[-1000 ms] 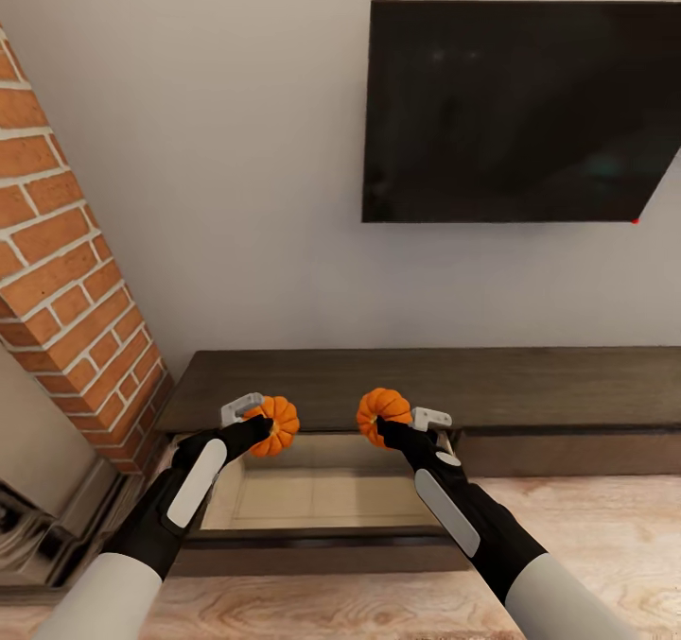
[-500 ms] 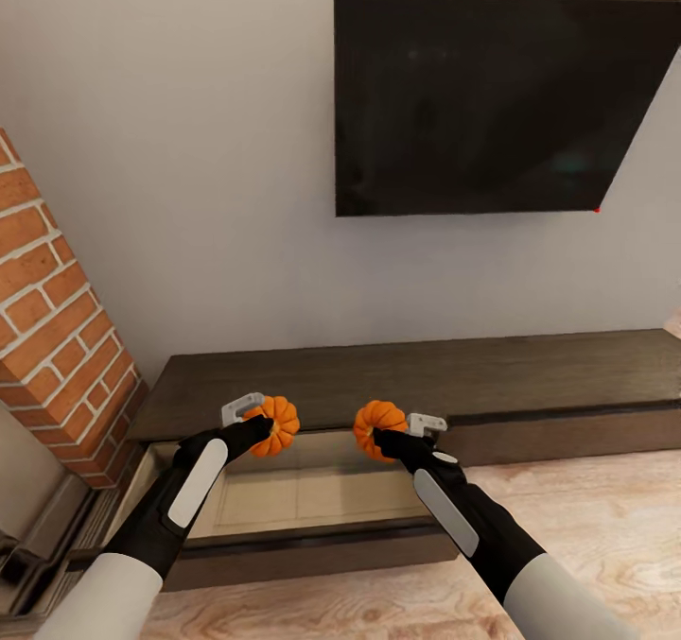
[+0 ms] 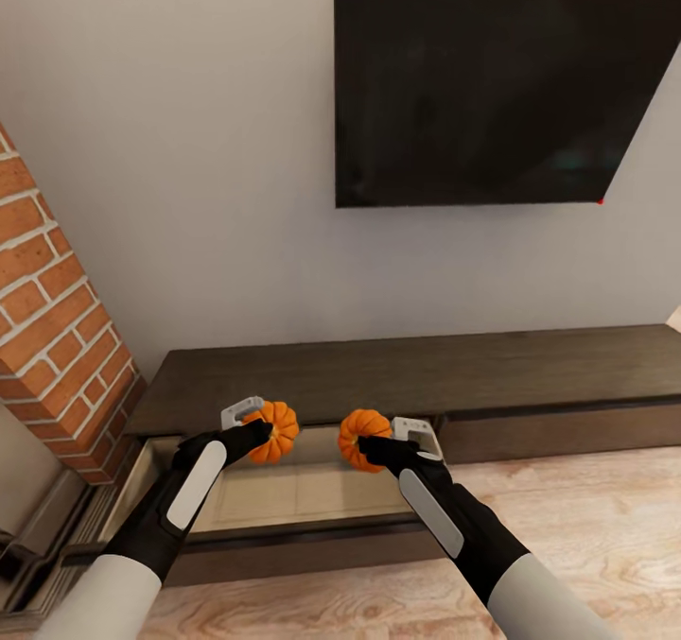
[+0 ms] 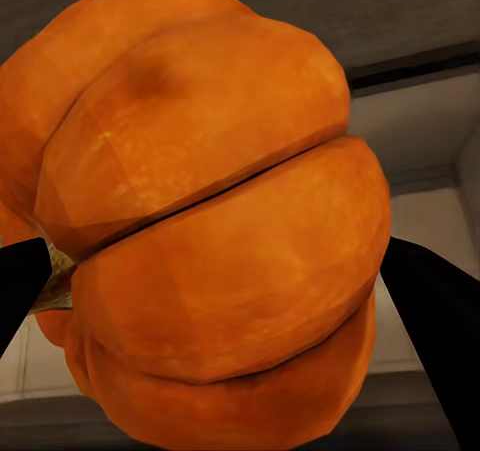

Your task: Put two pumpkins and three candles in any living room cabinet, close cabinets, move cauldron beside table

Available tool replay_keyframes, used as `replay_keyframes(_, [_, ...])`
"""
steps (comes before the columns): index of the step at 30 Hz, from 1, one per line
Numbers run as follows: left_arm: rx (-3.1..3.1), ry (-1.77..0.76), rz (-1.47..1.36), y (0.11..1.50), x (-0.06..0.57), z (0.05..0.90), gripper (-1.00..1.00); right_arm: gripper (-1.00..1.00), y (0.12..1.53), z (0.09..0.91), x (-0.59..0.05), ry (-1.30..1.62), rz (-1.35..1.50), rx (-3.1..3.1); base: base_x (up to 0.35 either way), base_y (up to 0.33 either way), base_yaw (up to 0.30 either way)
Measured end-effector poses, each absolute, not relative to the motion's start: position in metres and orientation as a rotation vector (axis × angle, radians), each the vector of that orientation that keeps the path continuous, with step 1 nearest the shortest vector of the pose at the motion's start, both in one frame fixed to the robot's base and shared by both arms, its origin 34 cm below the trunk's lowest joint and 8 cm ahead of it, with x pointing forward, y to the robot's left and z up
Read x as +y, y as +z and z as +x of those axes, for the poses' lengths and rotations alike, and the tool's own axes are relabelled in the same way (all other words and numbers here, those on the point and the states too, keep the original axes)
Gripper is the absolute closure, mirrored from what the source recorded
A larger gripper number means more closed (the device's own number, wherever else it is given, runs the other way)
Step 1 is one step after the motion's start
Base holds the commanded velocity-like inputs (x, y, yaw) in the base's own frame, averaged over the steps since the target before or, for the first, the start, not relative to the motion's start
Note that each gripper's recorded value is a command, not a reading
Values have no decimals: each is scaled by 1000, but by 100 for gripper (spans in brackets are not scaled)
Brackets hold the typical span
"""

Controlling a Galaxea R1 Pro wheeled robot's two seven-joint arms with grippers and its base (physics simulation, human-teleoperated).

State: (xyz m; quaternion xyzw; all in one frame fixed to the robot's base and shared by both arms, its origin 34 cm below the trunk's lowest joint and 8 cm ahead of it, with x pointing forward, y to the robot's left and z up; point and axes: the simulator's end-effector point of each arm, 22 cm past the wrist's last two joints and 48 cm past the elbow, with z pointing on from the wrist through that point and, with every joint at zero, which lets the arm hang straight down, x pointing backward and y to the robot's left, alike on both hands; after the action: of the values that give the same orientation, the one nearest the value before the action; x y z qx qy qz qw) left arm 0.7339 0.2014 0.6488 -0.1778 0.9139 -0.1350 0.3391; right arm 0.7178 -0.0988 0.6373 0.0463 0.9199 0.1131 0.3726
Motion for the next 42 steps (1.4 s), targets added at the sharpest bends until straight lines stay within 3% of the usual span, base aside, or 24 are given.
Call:
replay_keyframes(19, [2624, -203, -499, 527, 225, 670, 100, 100, 587, 708, -101, 269, 124, 2377, 0, 0, 0])
replay_keyframes(42, [2507, -194, -549, 503, 230, 684, 100, 100, 543, 708, -107, 208, 134, 2298, 0, 0, 0])
